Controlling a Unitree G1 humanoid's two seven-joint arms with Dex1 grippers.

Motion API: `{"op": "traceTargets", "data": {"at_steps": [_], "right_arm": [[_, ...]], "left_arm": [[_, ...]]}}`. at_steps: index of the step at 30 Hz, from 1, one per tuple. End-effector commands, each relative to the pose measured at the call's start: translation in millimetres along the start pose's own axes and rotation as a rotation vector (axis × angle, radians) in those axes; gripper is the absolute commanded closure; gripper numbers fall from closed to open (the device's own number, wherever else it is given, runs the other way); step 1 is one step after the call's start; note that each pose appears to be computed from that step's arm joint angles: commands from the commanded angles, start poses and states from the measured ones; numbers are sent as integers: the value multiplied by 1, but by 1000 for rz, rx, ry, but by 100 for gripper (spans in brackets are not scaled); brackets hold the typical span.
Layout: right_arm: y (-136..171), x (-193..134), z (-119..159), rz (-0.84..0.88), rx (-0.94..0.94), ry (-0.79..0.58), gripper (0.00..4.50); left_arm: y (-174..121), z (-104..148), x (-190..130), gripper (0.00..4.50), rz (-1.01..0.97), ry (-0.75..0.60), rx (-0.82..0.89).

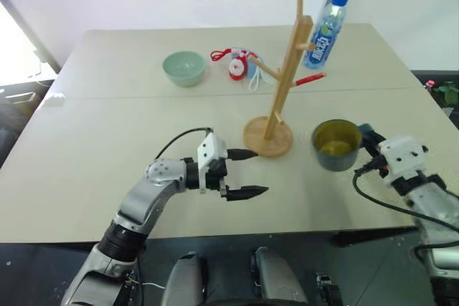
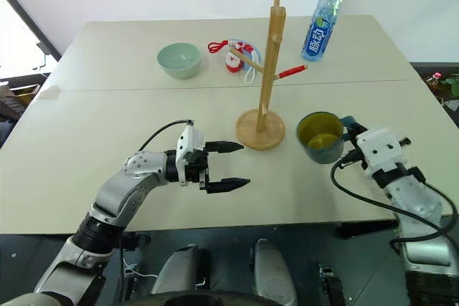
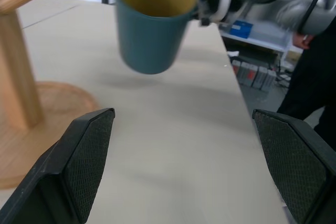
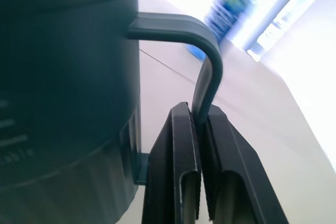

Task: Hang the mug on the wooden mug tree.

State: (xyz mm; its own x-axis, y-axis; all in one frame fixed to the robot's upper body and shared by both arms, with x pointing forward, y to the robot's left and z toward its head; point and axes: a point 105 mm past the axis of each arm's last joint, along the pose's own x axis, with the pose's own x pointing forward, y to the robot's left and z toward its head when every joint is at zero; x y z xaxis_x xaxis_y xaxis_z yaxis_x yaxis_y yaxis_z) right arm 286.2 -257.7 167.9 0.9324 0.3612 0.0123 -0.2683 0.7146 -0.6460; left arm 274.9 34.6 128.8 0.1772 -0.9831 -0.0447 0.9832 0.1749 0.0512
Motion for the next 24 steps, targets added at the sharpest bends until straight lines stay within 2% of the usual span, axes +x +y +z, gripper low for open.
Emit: {"op": "traceTargets", "data": {"at_steps": [1,4,13,24], "right_arm": [[-9,10,37,95,-43,-110,449],[-17,21,48,144,-70,-141,449],[-54,56,60,250,-216,-169,449],[-61,79,81,330,-291,-246,449]], "left_arm": [[9,16,-5,0,19,-51,42],[15,22,-7,0,43,-79,40],[20,26,-15,0,90,-100,44],[29,41,-34,0,166,-144,75]]}}
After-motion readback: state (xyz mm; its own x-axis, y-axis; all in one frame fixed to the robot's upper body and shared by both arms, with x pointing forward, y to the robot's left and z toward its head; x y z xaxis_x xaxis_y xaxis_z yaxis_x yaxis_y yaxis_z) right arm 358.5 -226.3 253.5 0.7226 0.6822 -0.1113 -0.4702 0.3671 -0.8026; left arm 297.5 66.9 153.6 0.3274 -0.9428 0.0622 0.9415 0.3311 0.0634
